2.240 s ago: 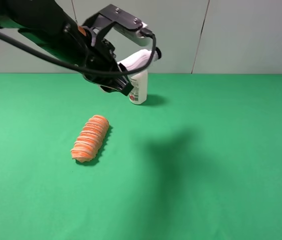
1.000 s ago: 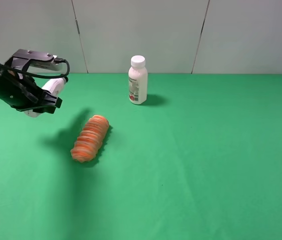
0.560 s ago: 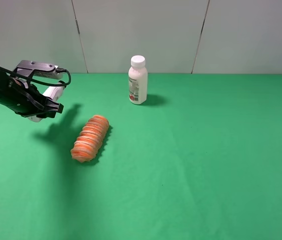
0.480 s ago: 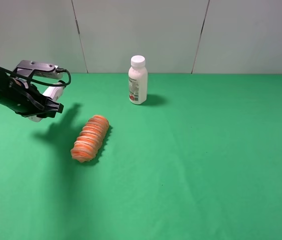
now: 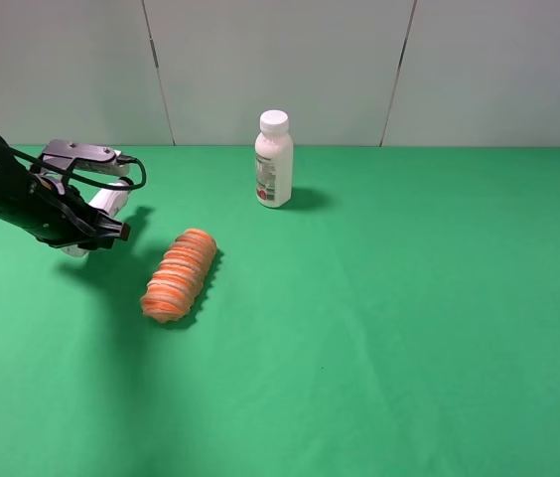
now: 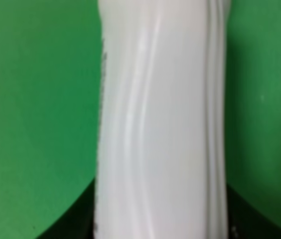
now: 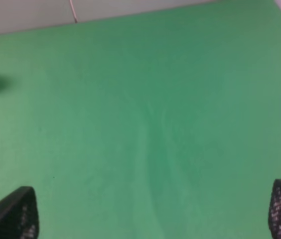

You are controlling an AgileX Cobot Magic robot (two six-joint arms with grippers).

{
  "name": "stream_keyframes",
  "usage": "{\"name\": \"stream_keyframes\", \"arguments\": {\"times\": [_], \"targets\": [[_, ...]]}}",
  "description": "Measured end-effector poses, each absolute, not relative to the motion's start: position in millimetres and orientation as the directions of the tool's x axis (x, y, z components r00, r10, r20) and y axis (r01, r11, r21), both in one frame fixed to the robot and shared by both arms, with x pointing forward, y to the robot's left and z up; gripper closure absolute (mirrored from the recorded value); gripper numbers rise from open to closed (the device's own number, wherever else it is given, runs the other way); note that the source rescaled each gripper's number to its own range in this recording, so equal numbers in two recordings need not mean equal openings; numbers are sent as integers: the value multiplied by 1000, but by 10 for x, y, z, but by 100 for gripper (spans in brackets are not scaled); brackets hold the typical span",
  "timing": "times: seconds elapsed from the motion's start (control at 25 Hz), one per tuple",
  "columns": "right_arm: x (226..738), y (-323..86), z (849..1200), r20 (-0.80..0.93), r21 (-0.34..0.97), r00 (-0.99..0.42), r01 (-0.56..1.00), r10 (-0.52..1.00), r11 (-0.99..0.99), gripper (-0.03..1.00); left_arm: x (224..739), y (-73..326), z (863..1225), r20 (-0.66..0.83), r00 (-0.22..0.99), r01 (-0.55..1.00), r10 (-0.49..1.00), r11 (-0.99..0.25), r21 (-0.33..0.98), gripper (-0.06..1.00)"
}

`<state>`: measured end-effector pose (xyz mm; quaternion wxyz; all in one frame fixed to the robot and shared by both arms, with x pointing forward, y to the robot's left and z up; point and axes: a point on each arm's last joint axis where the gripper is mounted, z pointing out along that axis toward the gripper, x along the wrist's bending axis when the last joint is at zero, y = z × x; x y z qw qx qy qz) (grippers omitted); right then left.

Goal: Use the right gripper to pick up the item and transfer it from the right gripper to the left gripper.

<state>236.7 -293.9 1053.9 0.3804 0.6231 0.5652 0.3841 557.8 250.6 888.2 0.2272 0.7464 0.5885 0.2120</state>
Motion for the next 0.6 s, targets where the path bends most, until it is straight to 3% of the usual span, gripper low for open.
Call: {"name": "stream_keyframes", "arguments": {"times": [0.44,0.52,0.6], "targets": [[2367,-2939,10539,49,908,66,412,997,-72,-3,5585,2505,8826,50,217,786,975,-205,583,94],[2367,-2939,10539,49,908,66,412,997,-72,-3,5583,2506,8780,49,218,794,975,-206,572,86],[2367,-2939,10539,49,908,66,412,997,-72,-3,5584,2506,8781,49,218,793,975,-206,573,68]]}}
